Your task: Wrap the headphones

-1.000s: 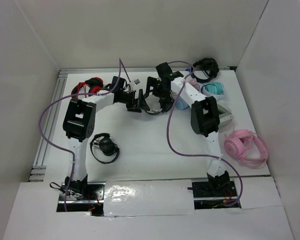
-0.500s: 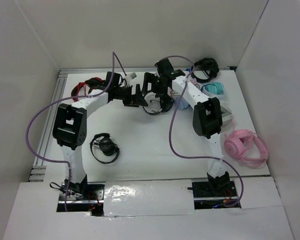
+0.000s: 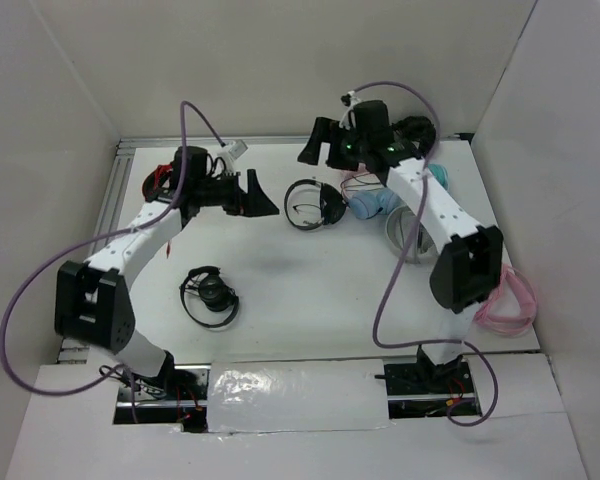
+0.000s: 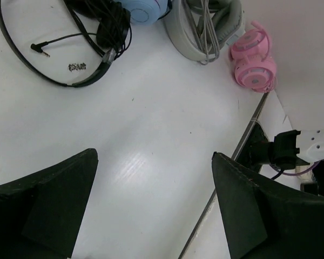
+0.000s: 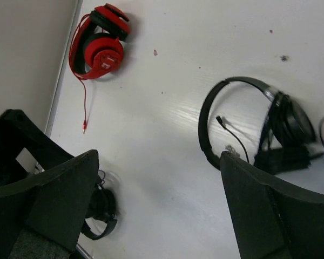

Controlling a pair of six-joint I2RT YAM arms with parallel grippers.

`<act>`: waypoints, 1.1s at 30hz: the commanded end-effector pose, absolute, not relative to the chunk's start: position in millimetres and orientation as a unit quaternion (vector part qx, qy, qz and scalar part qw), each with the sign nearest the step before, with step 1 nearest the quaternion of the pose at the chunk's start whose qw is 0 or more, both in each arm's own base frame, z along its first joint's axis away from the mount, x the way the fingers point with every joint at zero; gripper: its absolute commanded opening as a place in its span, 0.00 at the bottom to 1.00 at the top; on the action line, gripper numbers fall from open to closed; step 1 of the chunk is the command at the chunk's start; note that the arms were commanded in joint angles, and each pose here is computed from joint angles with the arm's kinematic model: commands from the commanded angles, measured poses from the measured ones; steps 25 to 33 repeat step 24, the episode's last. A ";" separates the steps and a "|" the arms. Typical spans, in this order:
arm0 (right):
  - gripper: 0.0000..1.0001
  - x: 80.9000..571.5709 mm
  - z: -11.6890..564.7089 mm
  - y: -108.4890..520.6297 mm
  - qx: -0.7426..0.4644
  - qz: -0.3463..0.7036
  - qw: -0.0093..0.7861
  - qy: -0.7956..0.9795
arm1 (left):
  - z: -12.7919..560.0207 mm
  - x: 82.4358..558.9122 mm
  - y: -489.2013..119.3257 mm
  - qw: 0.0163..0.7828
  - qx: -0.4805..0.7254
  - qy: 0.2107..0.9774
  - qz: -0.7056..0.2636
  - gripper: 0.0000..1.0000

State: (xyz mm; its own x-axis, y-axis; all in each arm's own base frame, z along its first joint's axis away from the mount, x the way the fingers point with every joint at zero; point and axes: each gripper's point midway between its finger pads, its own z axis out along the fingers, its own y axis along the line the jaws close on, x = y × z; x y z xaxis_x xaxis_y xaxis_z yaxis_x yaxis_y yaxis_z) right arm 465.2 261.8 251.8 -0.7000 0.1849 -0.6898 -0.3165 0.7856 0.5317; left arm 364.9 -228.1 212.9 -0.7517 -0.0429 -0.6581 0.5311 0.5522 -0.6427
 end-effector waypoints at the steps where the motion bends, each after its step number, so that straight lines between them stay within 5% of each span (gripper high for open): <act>1: 1.00 448.3 323.8 229.9 -0.042 0.324 0.486 0.811 | 245.6 349.7 -214.9 0.377 0.149 0.806 -0.431 0.99; 8: 1.00 381.5 314.2 140.1 0.034 0.235 0.567 0.789 | 285.1 300.3 -161.9 0.485 0.065 0.801 -0.344 0.99; 18: 1.00 282.2 304.8 44.2 0.166 0.132 0.650 0.730 | 246.9 255.5 -126.9 0.454 -0.052 0.834 -0.310 0.99; 33: 1.00 258.6 289.5 34.7 0.181 0.139 0.663 0.713 | 240.1 238.5 -130.2 0.458 -0.052 0.823 -0.332 0.99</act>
